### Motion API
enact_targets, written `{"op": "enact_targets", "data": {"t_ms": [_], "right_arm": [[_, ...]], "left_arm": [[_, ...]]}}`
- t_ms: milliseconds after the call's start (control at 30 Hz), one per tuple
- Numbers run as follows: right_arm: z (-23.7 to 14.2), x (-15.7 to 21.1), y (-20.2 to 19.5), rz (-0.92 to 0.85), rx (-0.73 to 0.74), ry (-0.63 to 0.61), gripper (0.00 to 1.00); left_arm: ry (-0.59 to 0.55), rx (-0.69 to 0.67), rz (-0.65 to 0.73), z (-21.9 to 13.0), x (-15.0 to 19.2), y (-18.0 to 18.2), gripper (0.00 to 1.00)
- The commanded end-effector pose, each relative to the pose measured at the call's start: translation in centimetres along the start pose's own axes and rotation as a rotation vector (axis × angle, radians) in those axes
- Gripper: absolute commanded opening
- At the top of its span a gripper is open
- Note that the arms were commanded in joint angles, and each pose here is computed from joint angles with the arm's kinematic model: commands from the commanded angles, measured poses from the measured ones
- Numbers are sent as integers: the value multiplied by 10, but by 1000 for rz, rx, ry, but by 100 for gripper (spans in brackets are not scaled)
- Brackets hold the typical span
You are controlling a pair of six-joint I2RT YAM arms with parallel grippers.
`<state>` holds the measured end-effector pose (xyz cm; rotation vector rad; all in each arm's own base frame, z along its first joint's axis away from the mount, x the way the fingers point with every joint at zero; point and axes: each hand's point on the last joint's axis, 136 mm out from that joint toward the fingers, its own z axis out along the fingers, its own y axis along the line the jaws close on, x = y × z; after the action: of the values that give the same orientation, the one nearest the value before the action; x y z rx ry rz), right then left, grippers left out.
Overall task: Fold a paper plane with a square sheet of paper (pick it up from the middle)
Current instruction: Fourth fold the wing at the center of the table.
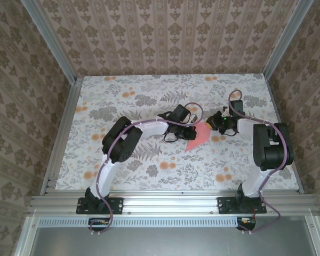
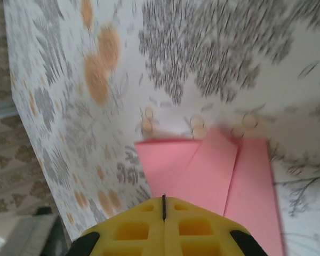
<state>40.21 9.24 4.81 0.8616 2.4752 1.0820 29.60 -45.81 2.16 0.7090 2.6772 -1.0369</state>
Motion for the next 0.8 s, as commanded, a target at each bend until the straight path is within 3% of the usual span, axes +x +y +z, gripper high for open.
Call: {"op": "enact_targets", "data": {"t_ms": [0, 400, 567, 767], "right_arm": [[12, 24, -7, -25, 24, 101, 5], [40, 76, -35, -46, 120, 241, 5], [48, 101, -36, -58, 118, 295, 5], [62, 120, -16, -117, 62, 339, 5]], "left_arm": [[275, -188, -132, 21, 90, 57, 0], [185, -113, -106, -14, 74, 27, 1], [-5, -69, -147, -63, 36, 13, 15], [-188, -103, -252, -100, 23, 33, 17]]}}
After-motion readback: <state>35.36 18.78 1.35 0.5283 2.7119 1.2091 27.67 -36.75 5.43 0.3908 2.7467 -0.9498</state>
